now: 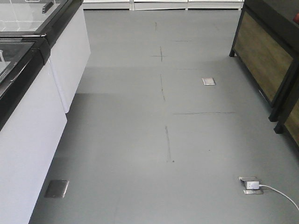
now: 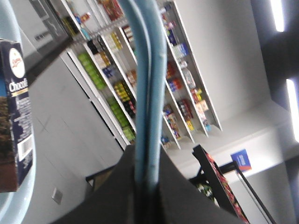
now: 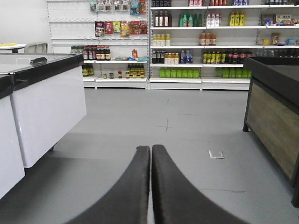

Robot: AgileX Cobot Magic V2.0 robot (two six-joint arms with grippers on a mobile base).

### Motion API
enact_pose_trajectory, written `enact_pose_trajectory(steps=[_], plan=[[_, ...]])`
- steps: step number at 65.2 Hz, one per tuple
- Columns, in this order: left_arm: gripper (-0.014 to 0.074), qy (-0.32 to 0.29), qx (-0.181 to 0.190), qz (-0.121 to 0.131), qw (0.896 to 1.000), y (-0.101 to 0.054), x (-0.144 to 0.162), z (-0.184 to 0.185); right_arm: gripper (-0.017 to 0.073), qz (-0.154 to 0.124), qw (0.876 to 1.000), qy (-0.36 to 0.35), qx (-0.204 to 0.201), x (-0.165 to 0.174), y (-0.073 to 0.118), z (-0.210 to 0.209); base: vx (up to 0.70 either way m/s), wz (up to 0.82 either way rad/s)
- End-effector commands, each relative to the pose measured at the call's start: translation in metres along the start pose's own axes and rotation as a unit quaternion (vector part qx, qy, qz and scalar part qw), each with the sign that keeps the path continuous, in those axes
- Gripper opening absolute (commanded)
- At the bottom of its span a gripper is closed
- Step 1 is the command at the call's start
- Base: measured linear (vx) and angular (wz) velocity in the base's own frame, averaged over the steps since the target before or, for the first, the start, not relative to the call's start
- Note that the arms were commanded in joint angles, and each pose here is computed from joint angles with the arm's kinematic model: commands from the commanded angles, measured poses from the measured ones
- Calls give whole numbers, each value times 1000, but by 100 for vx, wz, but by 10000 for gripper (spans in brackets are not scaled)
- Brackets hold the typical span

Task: Left arm holds basket, right arm returns cookies
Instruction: 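Lift the light-blue basket with the left gripper by its handle, then lower the held basket toward the robot's front with the left gripper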

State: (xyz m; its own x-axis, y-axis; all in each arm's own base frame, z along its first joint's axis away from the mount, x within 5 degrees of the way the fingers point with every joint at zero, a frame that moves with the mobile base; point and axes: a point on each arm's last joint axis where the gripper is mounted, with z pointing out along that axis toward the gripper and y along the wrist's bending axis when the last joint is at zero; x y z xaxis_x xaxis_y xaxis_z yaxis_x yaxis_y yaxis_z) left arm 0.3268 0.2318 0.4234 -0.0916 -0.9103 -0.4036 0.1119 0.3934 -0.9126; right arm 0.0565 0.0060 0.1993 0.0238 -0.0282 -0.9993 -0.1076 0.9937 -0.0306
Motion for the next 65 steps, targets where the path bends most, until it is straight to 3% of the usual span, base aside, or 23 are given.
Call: enact_pose_trajectory(steps=[1, 20, 27, 32, 37, 43, 51, 56, 65], plan=[[-7, 31, 86, 3, 996, -55, 24, 10, -8, -3, 999, -41, -2, -8, 0, -1, 0, 0], [-7, 162, 142, -2, 976, -87, 106, 57, -8, -3, 999, -41, -2, -8, 0, -1, 0, 0], [-7, 223, 157, 35, 961, -98, 146, 70, -8, -3, 999, -41, -2, -8, 0, -1, 0, 0], [-7, 278, 152, 59, 947, -106, 180, 77, -8, -3, 999, -41, -2, -8, 0, -1, 0, 0], [-7, 330, 160, 67, 928, -114, 215, 81, -8, -3, 999, -41, -2, -8, 0, -1, 0, 0], [-7, 379, 185, 44, 906, -126, 256, 82, -8, -3, 999, -41, -2, -8, 0, -1, 0, 0], [-7, 407, 192, 21, 893, -134, 300, 83, -8, -3, 999, -41, -2, -8, 0, -1, 0, 0], [-7, 422, 182, 10, 888, -132, 321, 82, -8, -3, 999, -41, -2, -8, 0, -1, 0, 0], [-7, 467, 172, 7, 867, -119, 359, 74, -8, -3, 999, -41, -2, -8, 0, -1, 0, 0]])
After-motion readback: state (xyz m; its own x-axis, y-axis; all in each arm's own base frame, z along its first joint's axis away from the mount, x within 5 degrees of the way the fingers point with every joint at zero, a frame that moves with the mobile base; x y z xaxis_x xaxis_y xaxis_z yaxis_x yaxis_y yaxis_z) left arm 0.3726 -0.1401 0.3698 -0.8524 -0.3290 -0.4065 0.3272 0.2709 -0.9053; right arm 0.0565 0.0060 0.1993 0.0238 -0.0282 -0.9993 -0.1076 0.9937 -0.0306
